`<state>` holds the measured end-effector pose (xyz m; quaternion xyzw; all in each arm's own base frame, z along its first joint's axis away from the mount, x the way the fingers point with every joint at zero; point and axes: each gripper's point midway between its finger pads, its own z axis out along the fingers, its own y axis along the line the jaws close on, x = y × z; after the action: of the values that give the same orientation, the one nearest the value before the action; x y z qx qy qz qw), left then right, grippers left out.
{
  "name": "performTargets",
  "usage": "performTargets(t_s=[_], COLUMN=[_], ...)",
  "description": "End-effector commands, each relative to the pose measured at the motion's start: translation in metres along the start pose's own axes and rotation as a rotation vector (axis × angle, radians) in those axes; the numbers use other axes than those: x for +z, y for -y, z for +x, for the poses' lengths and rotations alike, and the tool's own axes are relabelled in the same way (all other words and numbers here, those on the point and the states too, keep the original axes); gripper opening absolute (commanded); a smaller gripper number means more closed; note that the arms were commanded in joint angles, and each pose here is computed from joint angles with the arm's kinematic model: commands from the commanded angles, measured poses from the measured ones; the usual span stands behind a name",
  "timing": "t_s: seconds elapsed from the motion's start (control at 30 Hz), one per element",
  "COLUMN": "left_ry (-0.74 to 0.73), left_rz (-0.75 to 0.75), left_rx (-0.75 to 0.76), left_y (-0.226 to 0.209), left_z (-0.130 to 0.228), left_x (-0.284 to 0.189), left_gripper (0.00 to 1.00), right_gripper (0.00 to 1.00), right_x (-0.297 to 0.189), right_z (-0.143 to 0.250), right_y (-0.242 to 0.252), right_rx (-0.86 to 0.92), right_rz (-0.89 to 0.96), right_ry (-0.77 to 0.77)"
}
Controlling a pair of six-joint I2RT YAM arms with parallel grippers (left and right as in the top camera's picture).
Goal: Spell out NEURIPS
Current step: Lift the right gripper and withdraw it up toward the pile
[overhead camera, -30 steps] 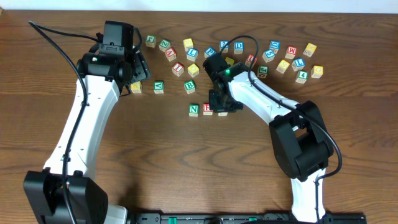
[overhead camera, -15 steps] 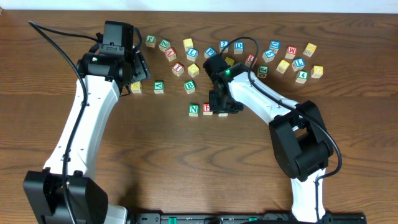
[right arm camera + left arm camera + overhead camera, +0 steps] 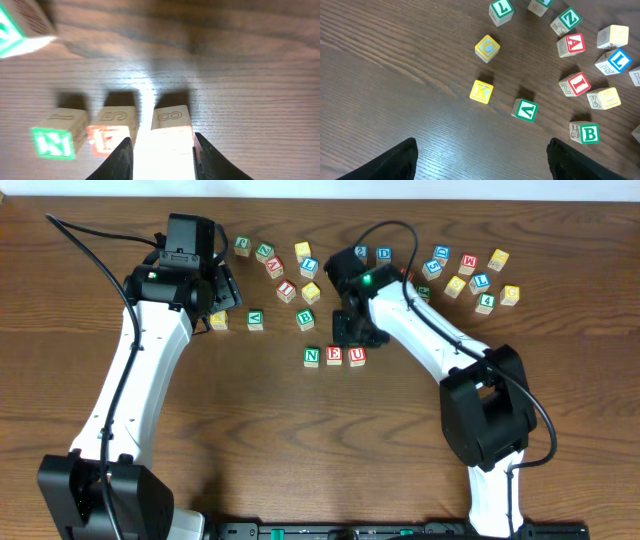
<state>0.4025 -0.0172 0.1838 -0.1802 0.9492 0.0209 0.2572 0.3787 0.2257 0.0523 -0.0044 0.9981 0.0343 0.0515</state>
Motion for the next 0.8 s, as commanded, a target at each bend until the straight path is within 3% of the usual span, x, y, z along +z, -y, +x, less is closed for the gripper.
performTargets(t_s=[0.0, 0.4, 0.57, 0.77], left_ry=[0.006, 0.006, 0.002, -0.002], left_rz=[-0.007, -0.007, -0.009, -0.010], left_rx=[0.008, 0.008, 0.009, 0.009], left_y=[-0.001, -0.001, -0.002, -0.002], left_z=[-0.005, -0.005, -0.004, -0.003], left_x=[0.001, 0.001, 0.001, 0.001], left_gripper=[0.81, 0.82, 0.81, 0.81], right_gripper=[0.33, 0.39, 0.54, 0.62], right_x=[-0.023, -0.074, -0.097, -0.108], right_z=[-0.016, -0.031, -0.043, -0.057], right_y=[-0.001, 0.000, 0.002, 0.007], right_rx=[-0.008, -0.059, -0.081, -0.082], right_rz=[-0.010, -0.016, -0.031, -0.045], right_ry=[0.042, 0.075, 0.115, 0.160])
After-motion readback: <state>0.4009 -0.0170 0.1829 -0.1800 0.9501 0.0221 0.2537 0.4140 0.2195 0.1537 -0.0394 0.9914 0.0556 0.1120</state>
